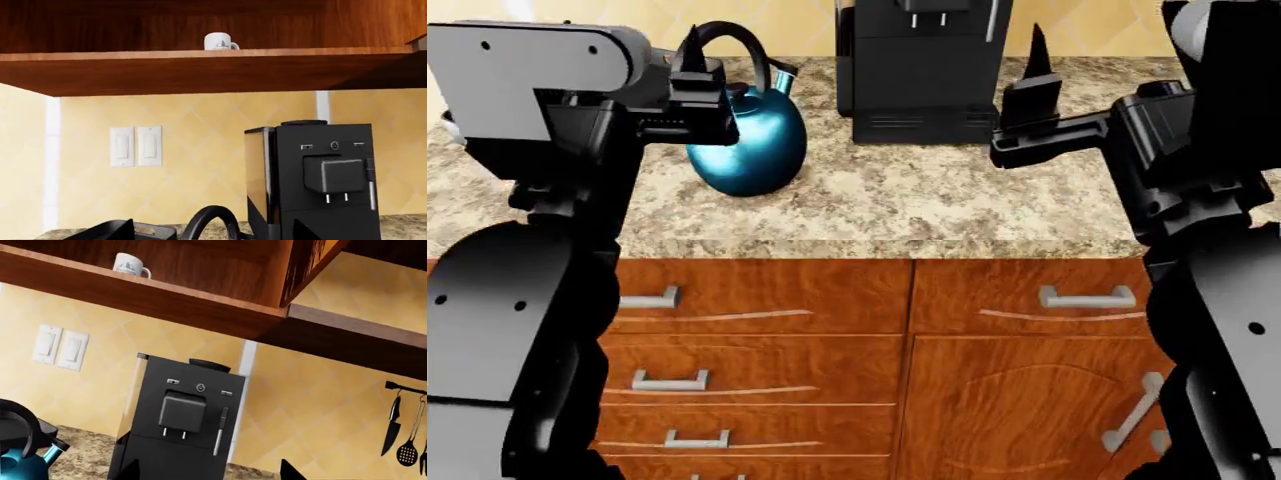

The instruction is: Pick the kettle from the counter and place it on the tray. Then pick the mug from the cabinet and place it on the tray. Then close the cabinet doors.

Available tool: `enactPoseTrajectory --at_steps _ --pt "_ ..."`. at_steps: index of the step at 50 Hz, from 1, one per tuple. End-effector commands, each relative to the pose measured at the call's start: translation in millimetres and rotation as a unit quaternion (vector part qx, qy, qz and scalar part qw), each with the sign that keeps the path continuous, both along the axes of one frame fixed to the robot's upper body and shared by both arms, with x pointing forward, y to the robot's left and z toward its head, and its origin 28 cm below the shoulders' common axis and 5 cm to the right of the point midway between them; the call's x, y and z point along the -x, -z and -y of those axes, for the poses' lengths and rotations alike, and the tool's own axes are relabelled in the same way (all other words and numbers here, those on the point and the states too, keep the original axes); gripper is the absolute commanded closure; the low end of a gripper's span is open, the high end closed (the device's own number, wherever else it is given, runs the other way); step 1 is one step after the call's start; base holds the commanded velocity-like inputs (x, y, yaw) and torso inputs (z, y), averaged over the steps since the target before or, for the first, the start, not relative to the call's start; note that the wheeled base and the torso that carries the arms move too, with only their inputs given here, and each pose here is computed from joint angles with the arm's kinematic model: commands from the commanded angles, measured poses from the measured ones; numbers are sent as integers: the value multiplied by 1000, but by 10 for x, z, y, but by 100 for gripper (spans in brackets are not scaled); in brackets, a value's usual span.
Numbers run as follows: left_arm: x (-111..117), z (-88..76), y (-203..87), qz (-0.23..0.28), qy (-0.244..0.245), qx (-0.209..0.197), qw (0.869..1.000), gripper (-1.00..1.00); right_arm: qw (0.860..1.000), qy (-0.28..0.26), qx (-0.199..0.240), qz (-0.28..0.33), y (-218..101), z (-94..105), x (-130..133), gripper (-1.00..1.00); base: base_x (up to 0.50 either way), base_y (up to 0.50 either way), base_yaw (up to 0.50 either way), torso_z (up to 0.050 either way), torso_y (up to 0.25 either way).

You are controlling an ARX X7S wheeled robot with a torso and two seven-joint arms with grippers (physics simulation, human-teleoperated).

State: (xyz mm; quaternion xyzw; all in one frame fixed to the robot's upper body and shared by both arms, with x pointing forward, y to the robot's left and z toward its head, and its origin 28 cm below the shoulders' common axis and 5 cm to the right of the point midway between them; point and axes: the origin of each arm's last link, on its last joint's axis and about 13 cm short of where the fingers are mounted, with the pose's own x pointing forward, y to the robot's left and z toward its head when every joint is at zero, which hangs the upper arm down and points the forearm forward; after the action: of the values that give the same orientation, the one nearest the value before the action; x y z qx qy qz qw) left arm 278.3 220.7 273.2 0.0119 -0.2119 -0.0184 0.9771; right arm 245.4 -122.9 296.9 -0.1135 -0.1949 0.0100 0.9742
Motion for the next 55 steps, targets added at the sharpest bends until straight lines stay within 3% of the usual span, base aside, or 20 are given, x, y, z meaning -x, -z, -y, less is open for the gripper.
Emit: enactPoseTrajectory --at_steps 1,19,42,55 --pt "-20 -58 -364 27 -21 -8 999 -100 999 22 10 34 -316 85 51 -100 0 0 0 0 0" --pt "-55 -111 -287 14 -30 -8 999 -100 999 31 4 36 -268 110 40 -100 0 0 0 2 0" --pt "-54 -104 -279 1 -25 -16 1000 -100 999 36 1 36 -249 129 26 -100 0 0 0 50 0" --pt "-31 -112 -326 6 -26 -22 999 -100 999 35 -2 32 -238 126 16 -100 0 461 0 50 0"
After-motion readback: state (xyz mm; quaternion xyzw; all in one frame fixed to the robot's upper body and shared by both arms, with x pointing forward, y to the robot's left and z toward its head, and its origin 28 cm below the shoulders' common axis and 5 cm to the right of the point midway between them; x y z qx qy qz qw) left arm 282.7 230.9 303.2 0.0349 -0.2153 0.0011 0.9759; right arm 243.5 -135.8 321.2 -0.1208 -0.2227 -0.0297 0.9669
